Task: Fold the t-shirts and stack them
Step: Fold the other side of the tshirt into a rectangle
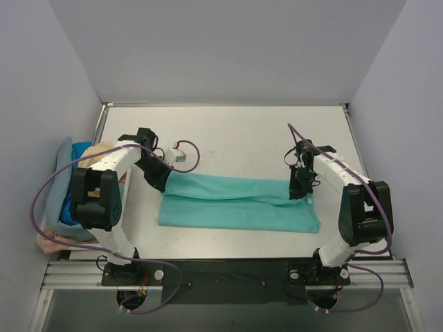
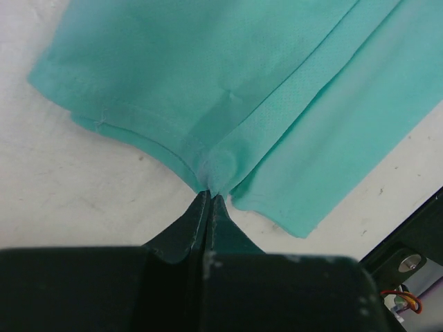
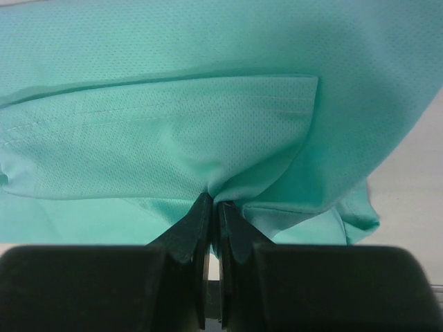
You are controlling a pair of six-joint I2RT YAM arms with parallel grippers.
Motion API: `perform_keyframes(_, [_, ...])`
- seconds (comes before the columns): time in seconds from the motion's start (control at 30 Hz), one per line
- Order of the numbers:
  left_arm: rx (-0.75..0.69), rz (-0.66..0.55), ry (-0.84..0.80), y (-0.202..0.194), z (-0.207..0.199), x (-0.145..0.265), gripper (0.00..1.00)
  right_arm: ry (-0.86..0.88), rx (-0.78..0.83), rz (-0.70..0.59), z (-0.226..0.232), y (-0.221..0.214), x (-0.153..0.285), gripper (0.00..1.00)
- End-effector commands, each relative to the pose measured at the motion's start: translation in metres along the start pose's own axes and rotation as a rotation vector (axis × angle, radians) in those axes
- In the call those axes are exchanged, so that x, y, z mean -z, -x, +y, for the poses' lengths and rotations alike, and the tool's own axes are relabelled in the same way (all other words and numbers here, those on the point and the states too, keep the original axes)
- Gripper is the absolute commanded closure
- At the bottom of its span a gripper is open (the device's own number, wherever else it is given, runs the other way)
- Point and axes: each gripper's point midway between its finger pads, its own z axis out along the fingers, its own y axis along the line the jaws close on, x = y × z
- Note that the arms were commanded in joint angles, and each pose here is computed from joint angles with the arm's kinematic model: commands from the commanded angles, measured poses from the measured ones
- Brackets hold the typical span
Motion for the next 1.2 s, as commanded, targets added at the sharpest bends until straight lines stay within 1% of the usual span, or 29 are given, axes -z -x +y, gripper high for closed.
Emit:
perform_keyframes(0.0, [-0.076,-0.051,0.041,0.013,0.000,0.003,1.00,-0.016,-0.053,-0.062,-0.001,0.009,0.003,1.00])
perform_keyframes(0.23, [-0.081,-0.019,-0.007,0.004,-0.009,0.000,1.00,-0.066,-0.069,-0.048,-0.014,-0.006,-0.002,1.00])
perform_keyframes(0.27, [-0.085,-0.012,-0.014,0.003,-0.011,0.001,1.00,-0.071,-0.081,-0.046,-0.015,-0.009,-0.001,0.98])
perform_keyframes(0.37, [-0.091,-0.011,-0.006,0.003,-0.010,0.005,1.00,-0.090,-0.122,-0.033,-0.021,-0.019,0.001,0.88])
perform_keyframes(0.47, [-0.097,-0.014,0.000,0.003,-0.010,0.005,1.00,-0.093,-0.151,-0.027,-0.024,-0.030,0.004,0.73])
perform_keyframes(0.53, [-0.098,-0.015,-0.007,0.004,-0.012,0.006,1.00,-0.090,-0.173,-0.010,-0.027,-0.038,0.003,0.68])
perform_keyframes(0.63, [-0.117,-0.013,-0.030,0.004,-0.016,0.010,1.00,-0.086,-0.214,-0.011,-0.034,-0.043,0.007,0.67])
perform_keyframes(0.67, [-0.127,-0.008,-0.040,0.003,-0.019,0.013,0.93,-0.092,-0.219,-0.018,-0.037,-0.043,0.010,0.69])
perform_keyframes(0.7, [-0.136,-0.009,-0.037,0.005,-0.019,0.017,0.85,-0.090,-0.225,-0.051,-0.039,-0.038,0.016,0.71])
perform_keyframes(0.73, [-0.156,0.003,-0.045,0.003,-0.022,0.023,0.67,-0.103,-0.225,-0.068,-0.042,-0.035,0.019,0.72])
perform_keyframes(0.8, [-0.198,0.021,-0.062,-0.001,-0.026,0.033,0.44,-0.084,-0.199,-0.111,-0.039,-0.025,0.030,0.72])
perform_keyframes(0.83, [-0.258,0.014,-0.059,0.004,-0.024,0.041,0.38,-0.072,-0.183,-0.132,-0.036,-0.018,0.035,0.72])
perform_keyframes(0.87, [-0.264,0.029,-0.097,-0.002,-0.033,0.047,0.29,-0.065,-0.175,-0.135,-0.034,-0.015,0.037,0.73])
perform_keyframes(0.9, [-0.309,0.027,-0.111,0.001,-0.036,0.055,0.28,-0.060,-0.166,-0.144,-0.032,-0.009,0.039,0.76])
perform_keyframes(0.93, [-0.323,0.005,-0.120,0.006,-0.039,0.057,0.28,-0.062,-0.163,-0.146,-0.032,-0.005,0.039,0.80])
perform_keyframes(0.97, [-0.324,-0.034,-0.097,0.019,-0.035,0.062,0.28,-0.064,-0.158,-0.147,-0.030,0.001,0.039,0.88])
perform_keyframes(1.0, [-0.312,-0.070,-0.094,0.029,-0.036,0.061,0.32,-0.060,-0.158,-0.153,-0.029,0.006,0.038,0.92])
perform_keyframes(1.03, [-0.267,-0.121,-0.057,0.045,-0.029,0.060,0.39,-0.057,-0.161,-0.152,-0.027,0.012,0.035,0.98])
perform_keyframes(1.07, [-0.257,-0.141,-0.060,0.055,-0.030,0.053,0.52,-0.046,-0.165,-0.167,-0.025,0.019,0.034,1.00])
perform_keyframes(1.1, [-0.191,-0.171,-0.036,0.066,-0.025,0.046,0.61,-0.047,-0.189,-0.160,-0.026,0.024,0.027,1.00])
perform_keyframes(1.13, [-0.172,-0.161,-0.014,0.070,-0.022,0.034,0.68,-0.037,-0.214,-0.152,-0.027,0.027,0.025,1.00])
perform_keyframes(1.17, [-0.122,-0.168,0.012,0.072,-0.017,0.021,0.69,-0.035,-0.240,-0.136,-0.028,0.030,0.017,1.00])
